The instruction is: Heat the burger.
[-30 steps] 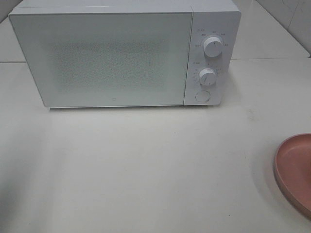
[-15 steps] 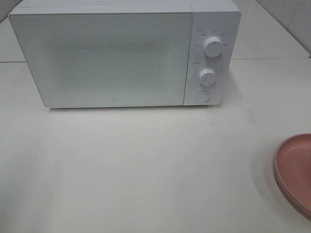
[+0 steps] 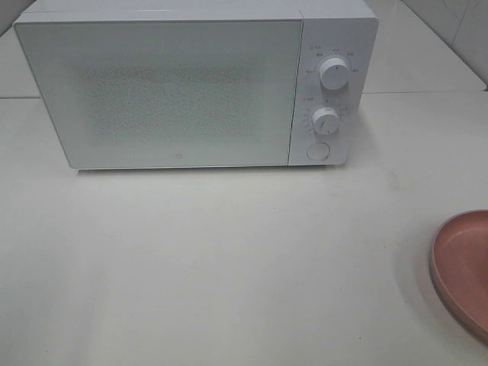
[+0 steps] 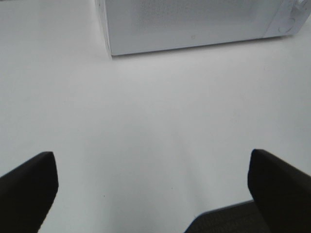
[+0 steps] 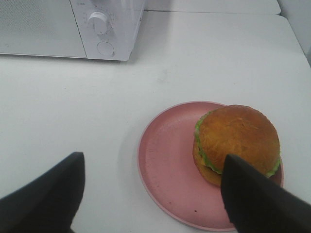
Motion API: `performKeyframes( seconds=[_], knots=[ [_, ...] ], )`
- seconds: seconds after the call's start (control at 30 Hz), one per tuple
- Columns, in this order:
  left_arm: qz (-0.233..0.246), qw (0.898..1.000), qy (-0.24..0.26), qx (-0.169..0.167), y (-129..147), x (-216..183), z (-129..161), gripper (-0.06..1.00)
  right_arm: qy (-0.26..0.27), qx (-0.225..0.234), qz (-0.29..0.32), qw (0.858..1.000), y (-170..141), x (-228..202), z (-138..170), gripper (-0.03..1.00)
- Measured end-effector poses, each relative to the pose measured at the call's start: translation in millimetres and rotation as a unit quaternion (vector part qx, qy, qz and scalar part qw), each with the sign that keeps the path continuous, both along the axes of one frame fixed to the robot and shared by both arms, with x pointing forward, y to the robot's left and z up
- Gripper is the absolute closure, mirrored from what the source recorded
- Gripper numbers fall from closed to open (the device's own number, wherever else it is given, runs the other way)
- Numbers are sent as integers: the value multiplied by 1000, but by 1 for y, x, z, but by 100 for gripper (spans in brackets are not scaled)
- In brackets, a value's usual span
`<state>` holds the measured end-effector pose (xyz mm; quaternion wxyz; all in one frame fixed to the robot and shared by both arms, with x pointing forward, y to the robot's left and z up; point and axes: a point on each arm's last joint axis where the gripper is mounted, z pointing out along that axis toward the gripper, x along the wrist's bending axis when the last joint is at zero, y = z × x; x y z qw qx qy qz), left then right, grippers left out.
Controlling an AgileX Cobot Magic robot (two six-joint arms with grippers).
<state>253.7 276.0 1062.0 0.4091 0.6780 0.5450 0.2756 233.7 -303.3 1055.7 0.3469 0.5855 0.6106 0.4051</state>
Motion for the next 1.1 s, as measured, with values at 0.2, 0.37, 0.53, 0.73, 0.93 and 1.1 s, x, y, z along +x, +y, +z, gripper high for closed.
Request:
performKeyframes(
  seconds=[0.2, 0.37, 0.53, 0.73, 0.93, 1.1],
  knots=[
    [0, 998, -66, 2, -1, -21, 0, -4, 0, 0, 0, 1000, 0, 0, 0, 22],
    [0, 997, -75, 2, -1, -24, 0, -4, 0, 0, 0, 1000, 0, 0, 0, 22],
    [0, 997, -75, 2, -1, -24, 0, -4, 0, 0, 0, 1000, 0, 0, 0, 22],
    [0, 997, -75, 2, -1, -24, 0, -4, 0, 0, 0, 1000, 0, 0, 0, 22],
    [0, 997, -75, 2, -1, -24, 0, -4, 0, 0, 0, 1000, 0, 0, 0, 22],
    [0, 997, -75, 2, -1, -24, 0, -4, 0, 0, 0, 1000, 0, 0, 0, 22]
  ],
)
